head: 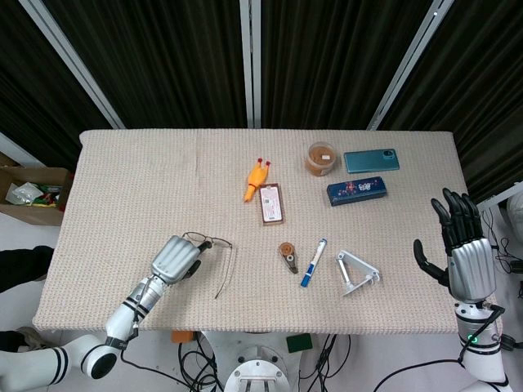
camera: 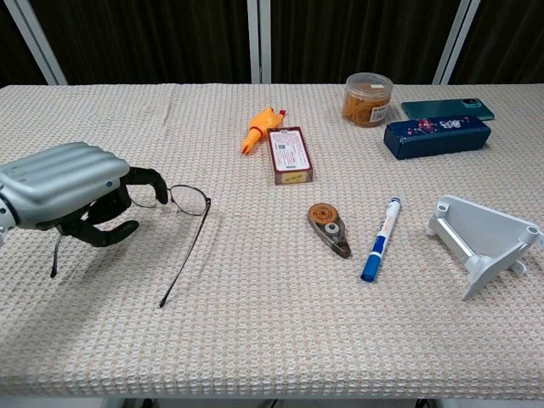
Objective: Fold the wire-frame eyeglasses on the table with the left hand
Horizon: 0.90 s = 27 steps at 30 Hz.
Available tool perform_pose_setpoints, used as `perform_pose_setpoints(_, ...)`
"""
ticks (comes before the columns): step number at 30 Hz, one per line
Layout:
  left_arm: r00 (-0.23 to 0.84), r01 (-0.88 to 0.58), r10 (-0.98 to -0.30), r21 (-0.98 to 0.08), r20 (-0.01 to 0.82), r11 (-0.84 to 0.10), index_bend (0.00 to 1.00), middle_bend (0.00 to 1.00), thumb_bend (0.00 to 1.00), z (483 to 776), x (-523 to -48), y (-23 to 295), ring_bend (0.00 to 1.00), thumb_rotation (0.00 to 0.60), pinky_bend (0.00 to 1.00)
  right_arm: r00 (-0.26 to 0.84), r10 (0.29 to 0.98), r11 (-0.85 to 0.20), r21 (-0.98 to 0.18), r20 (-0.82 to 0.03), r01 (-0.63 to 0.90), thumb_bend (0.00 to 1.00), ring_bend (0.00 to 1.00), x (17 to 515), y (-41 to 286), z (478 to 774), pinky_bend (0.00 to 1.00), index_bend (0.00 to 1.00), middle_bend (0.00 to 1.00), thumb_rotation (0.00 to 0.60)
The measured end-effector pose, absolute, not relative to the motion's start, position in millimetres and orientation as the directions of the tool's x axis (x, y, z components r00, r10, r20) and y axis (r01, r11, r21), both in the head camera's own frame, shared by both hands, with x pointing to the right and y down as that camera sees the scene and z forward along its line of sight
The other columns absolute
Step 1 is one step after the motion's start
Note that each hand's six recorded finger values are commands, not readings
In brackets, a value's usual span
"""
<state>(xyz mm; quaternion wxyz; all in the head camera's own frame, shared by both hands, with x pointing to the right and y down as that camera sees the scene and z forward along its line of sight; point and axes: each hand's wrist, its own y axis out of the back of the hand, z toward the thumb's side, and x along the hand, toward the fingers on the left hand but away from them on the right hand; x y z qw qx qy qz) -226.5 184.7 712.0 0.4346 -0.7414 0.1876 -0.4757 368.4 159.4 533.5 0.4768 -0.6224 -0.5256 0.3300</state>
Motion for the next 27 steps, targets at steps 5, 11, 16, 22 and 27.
perform_pose_setpoints(5, 0.452, 0.164, -0.693, -0.816, 0.562, -0.554, 0.30, 0.89, 0.45, 717, -228, 181, 0.72, 0.583, 0.83, 0.230, 0.969, 0.004, -0.941, 0.087, 0.339, 0.47, 0.00, 368, 159, 536, 0.00, 0.00, 0.00, 0.600)
perform_pose_setpoints(11, 0.428, 0.199, -0.695, -0.810, 0.578, -0.552, 0.30, 0.89, 0.45, 723, -229, 173, 0.73, 0.581, 0.83, 0.222, 0.971, 0.012, -0.943, 0.091, 0.333, 0.47, 0.00, 370, 158, 535, 0.00, 0.00, 0.00, 0.600)
perform_pose_setpoints(16, 0.422, 0.207, -0.697, -0.810, 0.580, -0.549, 0.30, 0.89, 0.46, 727, -227, 166, 0.73, 0.583, 0.83, 0.221, 0.972, 0.006, -0.944, 0.083, 0.329, 0.47, 0.00, 372, 157, 537, 0.00, 0.00, 0.00, 0.600)
perform_pose_setpoints(22, 0.421, 0.219, -0.698, -0.812, 0.579, -0.541, 0.30, 0.89, 0.46, 729, -220, 156, 0.73, 0.582, 0.84, 0.217, 0.972, 0.010, -0.944, 0.086, 0.330, 0.47, 0.00, 373, 156, 537, 0.00, 0.00, 0.00, 0.600)
perform_pose_setpoints(27, 0.418, 0.224, -0.706, -0.818, 0.571, -0.530, 0.28, 0.89, 0.46, 728, -215, 149, 0.73, 0.579, 0.84, 0.212, 0.974, 0.003, -0.944, 0.077, 0.329, 0.48, 0.00, 376, 155, 539, 0.00, 0.00, 0.00, 0.600)
